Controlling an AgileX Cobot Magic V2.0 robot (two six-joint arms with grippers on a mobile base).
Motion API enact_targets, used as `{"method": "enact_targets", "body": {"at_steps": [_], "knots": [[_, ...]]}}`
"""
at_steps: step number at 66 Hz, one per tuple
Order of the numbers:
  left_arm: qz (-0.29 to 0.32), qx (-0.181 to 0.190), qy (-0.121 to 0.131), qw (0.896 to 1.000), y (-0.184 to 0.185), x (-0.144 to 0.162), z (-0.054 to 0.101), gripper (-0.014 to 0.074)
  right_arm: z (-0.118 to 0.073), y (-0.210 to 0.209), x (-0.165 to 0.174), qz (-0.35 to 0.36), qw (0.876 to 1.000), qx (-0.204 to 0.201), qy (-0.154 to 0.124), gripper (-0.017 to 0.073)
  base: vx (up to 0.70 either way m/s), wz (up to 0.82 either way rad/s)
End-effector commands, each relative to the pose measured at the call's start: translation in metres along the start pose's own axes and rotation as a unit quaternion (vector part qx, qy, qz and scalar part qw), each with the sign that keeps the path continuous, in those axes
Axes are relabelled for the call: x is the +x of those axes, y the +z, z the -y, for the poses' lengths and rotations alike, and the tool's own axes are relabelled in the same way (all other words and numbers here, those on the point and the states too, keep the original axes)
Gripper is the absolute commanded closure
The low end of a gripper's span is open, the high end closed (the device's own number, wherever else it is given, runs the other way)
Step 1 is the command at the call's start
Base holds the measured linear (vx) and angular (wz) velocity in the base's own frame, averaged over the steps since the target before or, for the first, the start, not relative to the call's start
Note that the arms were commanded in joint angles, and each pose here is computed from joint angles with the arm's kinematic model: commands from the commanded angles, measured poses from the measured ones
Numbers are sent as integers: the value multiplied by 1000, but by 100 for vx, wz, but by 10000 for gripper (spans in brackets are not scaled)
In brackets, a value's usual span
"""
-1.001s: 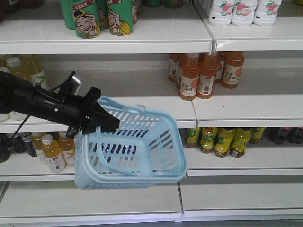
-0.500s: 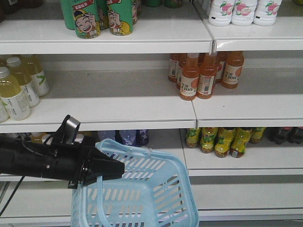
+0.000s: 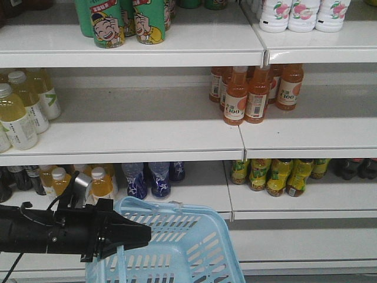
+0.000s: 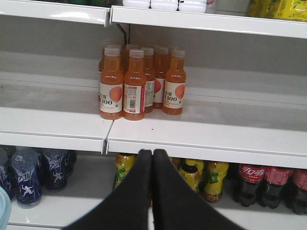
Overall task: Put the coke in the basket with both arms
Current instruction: 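Hold the basket low beside the base with the left gripper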
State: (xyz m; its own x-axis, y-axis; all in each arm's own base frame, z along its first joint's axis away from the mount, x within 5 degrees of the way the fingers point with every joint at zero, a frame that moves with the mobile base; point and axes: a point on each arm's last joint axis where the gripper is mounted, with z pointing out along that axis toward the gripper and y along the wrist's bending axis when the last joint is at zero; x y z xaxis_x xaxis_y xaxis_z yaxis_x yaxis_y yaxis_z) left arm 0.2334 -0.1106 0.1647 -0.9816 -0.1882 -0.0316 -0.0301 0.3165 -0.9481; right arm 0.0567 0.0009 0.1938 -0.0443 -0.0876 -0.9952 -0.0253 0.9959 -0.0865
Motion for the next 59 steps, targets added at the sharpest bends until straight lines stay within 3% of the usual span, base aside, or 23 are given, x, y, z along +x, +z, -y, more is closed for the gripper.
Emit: {"method": "enact_targets", "body": {"at_steps": [1,59], "knots": [[17,80,14,997,-4,-2,26,601,0,-1,-4,41,999,0,-7,568,0,0],[18,75,14,997,-4,-2,25,601,0,-1,-4,41,999,0,-7,568,0,0]]}}
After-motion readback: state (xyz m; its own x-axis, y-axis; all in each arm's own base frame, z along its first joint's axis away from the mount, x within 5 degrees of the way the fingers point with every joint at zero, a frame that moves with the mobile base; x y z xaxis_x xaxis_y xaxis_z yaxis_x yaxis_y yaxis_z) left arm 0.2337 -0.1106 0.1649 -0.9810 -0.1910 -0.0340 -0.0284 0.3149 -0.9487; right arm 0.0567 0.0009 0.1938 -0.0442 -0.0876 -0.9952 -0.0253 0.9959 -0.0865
